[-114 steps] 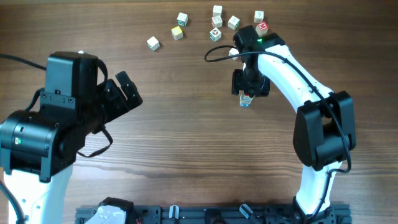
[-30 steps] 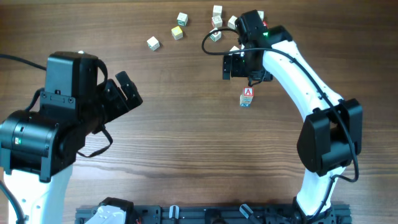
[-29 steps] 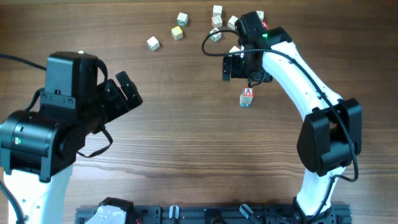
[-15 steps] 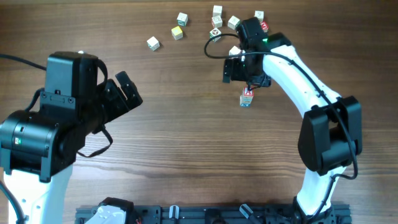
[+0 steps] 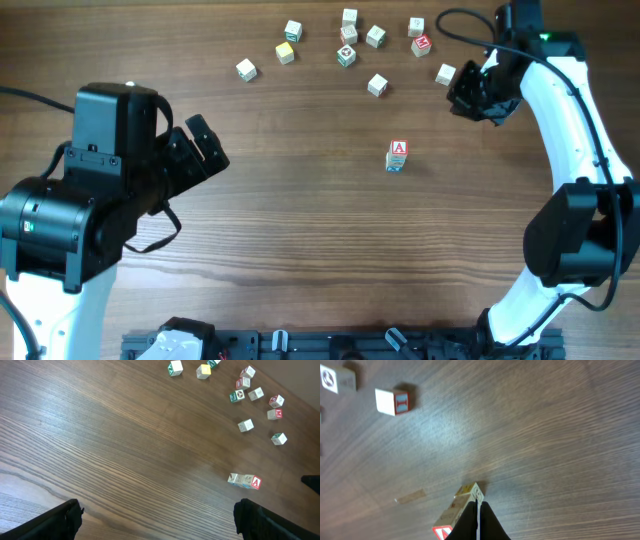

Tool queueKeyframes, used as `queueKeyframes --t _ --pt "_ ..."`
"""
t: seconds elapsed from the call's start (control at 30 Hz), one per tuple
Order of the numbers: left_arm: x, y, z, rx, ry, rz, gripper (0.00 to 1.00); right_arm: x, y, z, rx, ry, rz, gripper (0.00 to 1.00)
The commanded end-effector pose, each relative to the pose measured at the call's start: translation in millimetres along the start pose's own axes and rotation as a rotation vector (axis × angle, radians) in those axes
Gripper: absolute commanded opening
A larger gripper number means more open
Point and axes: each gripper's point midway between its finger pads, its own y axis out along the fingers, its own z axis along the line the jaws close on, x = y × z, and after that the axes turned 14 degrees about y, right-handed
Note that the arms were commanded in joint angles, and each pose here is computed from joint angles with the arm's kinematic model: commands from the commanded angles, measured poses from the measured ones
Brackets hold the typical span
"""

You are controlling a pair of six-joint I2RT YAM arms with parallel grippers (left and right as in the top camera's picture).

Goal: Form a tower

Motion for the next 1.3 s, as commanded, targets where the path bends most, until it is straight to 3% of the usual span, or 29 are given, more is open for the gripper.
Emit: queueKeyframes --t 0.0,0.23,0.37,1.27 --pt "1 0 1 0.009 0.002 -0.009 1.0 -13 0 1 0.003 0.016 0.04 0.04" --pt "1 0 1 0.008 0.002 -0.008 1.0 -32 20 -22 -0.081 0.174 0.144 0.04" --pt "1 0 1 0.008 0.001 -0.008 1.0 -45 39 -20 -0.031 0.186 0.224 0.04" --pt "1 0 1 0.008 0.001 -0.008 1.0 -64 96 -34 -0.024 0.365 0.331 0.04"
